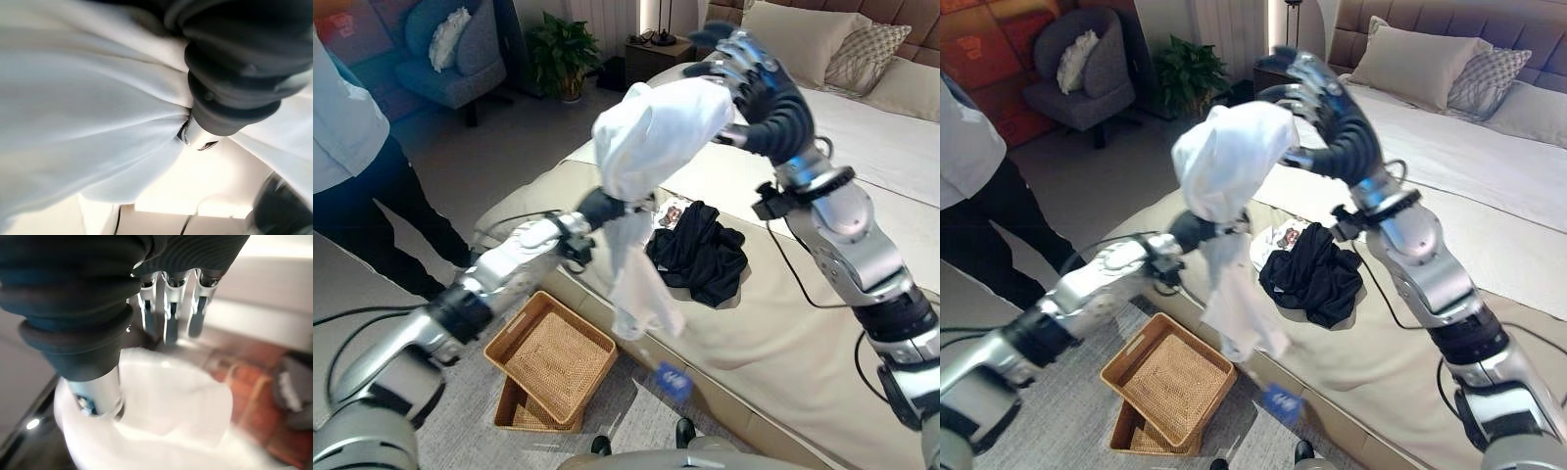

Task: Pick up clothes into the bucket

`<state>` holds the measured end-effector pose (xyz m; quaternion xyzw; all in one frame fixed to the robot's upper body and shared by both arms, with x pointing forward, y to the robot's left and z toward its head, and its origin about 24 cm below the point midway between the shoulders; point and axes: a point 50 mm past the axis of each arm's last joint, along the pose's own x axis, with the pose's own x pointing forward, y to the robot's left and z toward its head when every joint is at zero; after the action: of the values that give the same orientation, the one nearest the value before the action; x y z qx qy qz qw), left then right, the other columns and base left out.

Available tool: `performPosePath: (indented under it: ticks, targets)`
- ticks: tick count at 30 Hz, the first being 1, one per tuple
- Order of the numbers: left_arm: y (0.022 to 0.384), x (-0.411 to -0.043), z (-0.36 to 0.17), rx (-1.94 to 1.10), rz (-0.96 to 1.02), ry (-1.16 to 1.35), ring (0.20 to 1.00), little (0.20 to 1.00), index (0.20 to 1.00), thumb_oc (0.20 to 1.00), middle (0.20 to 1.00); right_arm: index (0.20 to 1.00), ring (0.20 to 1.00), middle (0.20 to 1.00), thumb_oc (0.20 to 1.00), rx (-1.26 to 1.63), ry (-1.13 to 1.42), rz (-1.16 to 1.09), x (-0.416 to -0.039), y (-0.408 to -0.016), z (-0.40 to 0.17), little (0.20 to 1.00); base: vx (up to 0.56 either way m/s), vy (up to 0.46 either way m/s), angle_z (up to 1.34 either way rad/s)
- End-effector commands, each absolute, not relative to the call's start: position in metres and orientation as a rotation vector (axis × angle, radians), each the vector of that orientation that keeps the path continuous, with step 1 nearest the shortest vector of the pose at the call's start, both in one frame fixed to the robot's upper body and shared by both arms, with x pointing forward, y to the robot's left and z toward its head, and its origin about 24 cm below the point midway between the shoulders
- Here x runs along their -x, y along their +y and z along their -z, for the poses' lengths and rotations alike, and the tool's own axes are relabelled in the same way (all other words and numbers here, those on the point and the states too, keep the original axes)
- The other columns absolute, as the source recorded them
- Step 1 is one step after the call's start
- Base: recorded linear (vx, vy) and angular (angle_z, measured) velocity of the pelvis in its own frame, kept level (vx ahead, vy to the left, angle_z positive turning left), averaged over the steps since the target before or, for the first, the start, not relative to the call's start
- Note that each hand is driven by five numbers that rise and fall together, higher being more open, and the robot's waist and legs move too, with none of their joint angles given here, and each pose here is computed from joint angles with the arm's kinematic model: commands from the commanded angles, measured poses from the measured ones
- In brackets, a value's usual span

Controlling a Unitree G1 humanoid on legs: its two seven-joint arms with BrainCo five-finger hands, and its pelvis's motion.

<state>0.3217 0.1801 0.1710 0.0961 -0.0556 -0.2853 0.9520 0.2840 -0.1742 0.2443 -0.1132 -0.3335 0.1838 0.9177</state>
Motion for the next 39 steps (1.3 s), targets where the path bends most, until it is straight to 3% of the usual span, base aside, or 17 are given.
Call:
performPosePath:
  ticks: [1, 8, 13, 22, 28, 39]
  targets:
    - [0.229, -0.318, -0.242, -0.466, 0.361, -0.412, 0.200, 0.200, 0.200, 0.200, 0.200, 1.000, 1.000, 1.000, 1.000, 0.248, -0.706, -0.252, -0.279, -0.205, -0.244, 1.000, 0.01, 0.015, 0.03]
    - [0.286, -0.296, -0.258, -0.627, 0.108, -0.461, 0.200, 0.200, 0.200, 0.200, 0.200, 1.000, 1.000, 1.000, 1.000, 0.275, -0.470, -0.128, -0.275, -0.233, -0.178, 1.000, -0.01, 0.010, 0.02]
    - [0.321, -0.273, -0.263, -0.666, -0.095, -0.511, 0.200, 0.200, 0.200, 0.200, 0.200, 1.000, 1.000, 1.000, 1.000, 0.275, -0.122, -0.011, -0.258, -0.257, -0.088, 1.000, -0.04, 0.017, 0.11]
    - [0.331, -0.266, -0.222, -0.495, -0.214, -0.485, 0.200, 0.200, 0.200, 0.200, 0.200, 1.000, 1.000, 1.000, 1.000, 0.229, 0.122, 0.075, -0.244, -0.260, -0.022, 1.000, -0.10, 0.016, 0.08]
    - [0.321, -0.277, -0.175, -0.324, -0.365, -0.451, 0.200, 0.200, 0.200, 0.200, 0.200, 1.000, 1.000, 1.000, 1.000, 0.369, 0.296, 0.095, -0.230, -0.265, 0.019, 1.000, -0.12, 0.039, 0.04]
    - [0.301, -0.315, -0.202, -0.235, -0.425, -0.544, 0.200, 0.200, 0.200, 0.200, 0.200, 1.000, 1.000, 1.000, 1.000, 0.530, 0.442, 0.092, -0.222, -0.273, 0.048, 1.000, -0.10, 0.005, 0.00]
